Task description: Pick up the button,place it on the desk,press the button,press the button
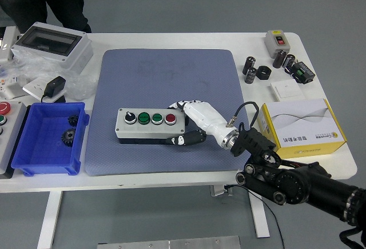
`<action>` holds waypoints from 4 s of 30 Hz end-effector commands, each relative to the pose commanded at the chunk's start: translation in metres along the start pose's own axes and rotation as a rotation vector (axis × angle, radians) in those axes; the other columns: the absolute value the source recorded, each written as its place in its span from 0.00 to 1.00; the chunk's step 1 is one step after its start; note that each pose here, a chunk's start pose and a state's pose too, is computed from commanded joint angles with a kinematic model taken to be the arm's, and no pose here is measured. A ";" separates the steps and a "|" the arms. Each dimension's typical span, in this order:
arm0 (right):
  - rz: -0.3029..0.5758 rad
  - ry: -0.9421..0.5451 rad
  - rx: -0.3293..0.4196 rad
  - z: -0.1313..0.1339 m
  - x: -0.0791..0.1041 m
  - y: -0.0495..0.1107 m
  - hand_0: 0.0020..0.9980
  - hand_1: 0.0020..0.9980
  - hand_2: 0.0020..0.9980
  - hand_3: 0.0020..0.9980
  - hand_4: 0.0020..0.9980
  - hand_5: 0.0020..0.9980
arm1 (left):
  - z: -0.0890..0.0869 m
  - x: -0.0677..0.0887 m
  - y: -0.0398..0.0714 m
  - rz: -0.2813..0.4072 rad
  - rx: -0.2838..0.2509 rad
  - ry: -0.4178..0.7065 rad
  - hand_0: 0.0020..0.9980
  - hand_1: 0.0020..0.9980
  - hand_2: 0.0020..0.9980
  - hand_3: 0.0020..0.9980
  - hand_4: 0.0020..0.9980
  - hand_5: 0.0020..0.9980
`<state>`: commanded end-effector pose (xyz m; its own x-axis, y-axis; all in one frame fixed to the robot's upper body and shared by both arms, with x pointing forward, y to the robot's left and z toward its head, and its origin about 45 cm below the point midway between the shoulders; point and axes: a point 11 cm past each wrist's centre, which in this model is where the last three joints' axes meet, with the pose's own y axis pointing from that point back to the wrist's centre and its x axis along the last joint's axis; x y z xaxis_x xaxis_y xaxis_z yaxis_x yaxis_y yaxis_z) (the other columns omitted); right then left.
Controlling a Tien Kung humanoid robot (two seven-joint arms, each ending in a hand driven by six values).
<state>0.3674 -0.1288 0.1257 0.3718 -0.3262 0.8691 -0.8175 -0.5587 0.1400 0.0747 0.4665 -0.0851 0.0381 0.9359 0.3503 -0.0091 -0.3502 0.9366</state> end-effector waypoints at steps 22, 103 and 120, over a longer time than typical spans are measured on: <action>-0.030 -0.023 0.009 0.001 0.006 0.000 0.86 0.86 0.95 1.00 0.70 0.03 | -0.002 -0.002 -0.001 -0.017 -0.014 0.001 0.66 0.59 0.52 0.59 0.48 0.08; -0.147 0.062 0.045 0.008 0.049 0.000 0.84 0.83 0.97 1.00 0.82 0.21 | -0.001 0.017 0.000 0.003 -0.028 -0.018 0.66 0.61 0.52 0.59 0.53 0.13; -0.270 0.141 0.092 -0.025 0.037 -0.023 0.88 0.87 0.99 1.00 0.81 0.19 | 0.006 0.023 0.002 0.012 -0.036 -0.021 0.66 0.61 0.53 0.59 0.54 0.14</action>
<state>0.3893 -0.1085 0.1670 0.5001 -0.0514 0.8644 -0.6517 -0.6796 0.3367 0.0812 0.4873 -0.0751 0.0590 0.9305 0.3614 -0.0453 -0.3592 0.9322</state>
